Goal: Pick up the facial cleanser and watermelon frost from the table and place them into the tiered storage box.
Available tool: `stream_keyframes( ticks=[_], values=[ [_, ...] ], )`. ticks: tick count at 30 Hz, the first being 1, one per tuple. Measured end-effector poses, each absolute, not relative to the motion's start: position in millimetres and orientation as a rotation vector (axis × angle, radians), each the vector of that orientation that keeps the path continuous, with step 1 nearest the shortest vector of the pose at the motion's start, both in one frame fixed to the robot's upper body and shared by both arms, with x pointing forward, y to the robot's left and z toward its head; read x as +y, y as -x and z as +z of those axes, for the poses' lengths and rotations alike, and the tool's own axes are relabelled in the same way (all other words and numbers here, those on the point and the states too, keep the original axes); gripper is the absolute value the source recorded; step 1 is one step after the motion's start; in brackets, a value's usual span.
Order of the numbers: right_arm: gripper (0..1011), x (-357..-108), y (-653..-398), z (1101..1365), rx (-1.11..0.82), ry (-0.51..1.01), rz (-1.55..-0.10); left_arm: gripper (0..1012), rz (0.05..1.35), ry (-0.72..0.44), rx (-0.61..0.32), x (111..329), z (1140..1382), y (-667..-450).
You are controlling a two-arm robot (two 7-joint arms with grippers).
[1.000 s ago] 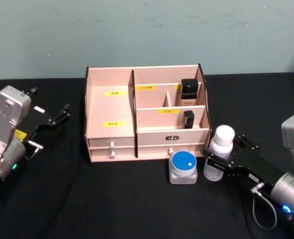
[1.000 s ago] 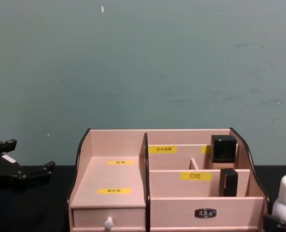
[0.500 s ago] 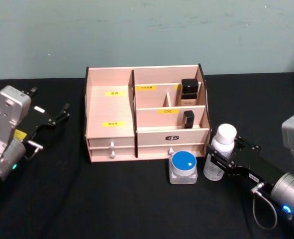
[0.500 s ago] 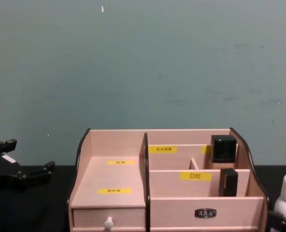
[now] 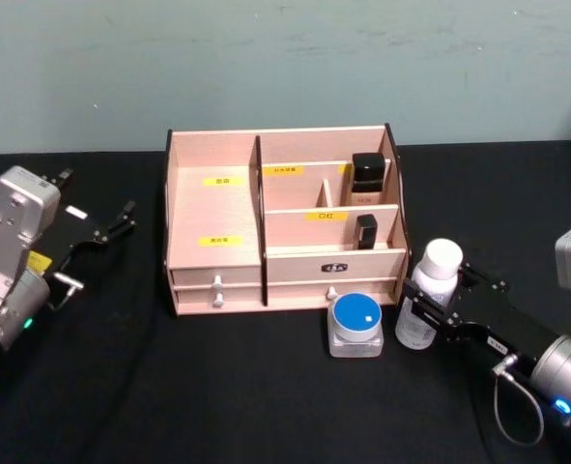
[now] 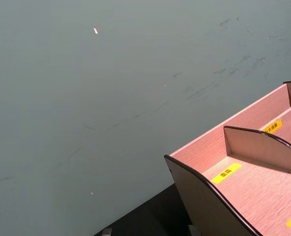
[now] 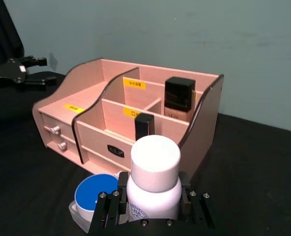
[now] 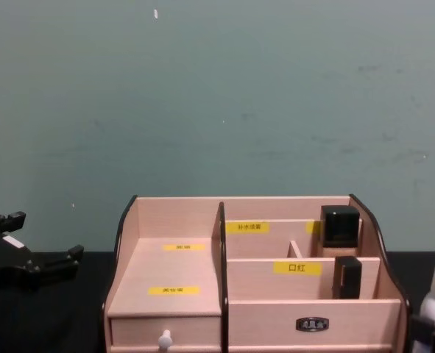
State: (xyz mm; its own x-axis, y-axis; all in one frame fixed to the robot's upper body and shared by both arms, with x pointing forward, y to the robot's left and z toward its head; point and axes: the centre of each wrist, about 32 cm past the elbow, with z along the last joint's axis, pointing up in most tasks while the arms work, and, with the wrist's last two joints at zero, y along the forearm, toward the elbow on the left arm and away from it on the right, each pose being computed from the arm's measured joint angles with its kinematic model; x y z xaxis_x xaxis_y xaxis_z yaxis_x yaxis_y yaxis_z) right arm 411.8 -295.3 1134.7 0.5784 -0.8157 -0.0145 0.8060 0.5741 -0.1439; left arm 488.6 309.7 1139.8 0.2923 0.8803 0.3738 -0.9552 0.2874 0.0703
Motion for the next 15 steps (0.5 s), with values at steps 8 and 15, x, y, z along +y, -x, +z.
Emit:
stream_keyframes(
  ticks=[8,15],
  values=[
    [602,-294.3,-413.5,1150.8,0.036,0.115,-0.915,1001,1.248,-0.304,-0.285,309.7,1139.8,-488.6],
    [602,-285.7,-424.2,1174.4,-0.025,0.096,-0.864,1001,1.248,-0.304,-0.285,309.7,1139.8,-488.6]
  ],
)
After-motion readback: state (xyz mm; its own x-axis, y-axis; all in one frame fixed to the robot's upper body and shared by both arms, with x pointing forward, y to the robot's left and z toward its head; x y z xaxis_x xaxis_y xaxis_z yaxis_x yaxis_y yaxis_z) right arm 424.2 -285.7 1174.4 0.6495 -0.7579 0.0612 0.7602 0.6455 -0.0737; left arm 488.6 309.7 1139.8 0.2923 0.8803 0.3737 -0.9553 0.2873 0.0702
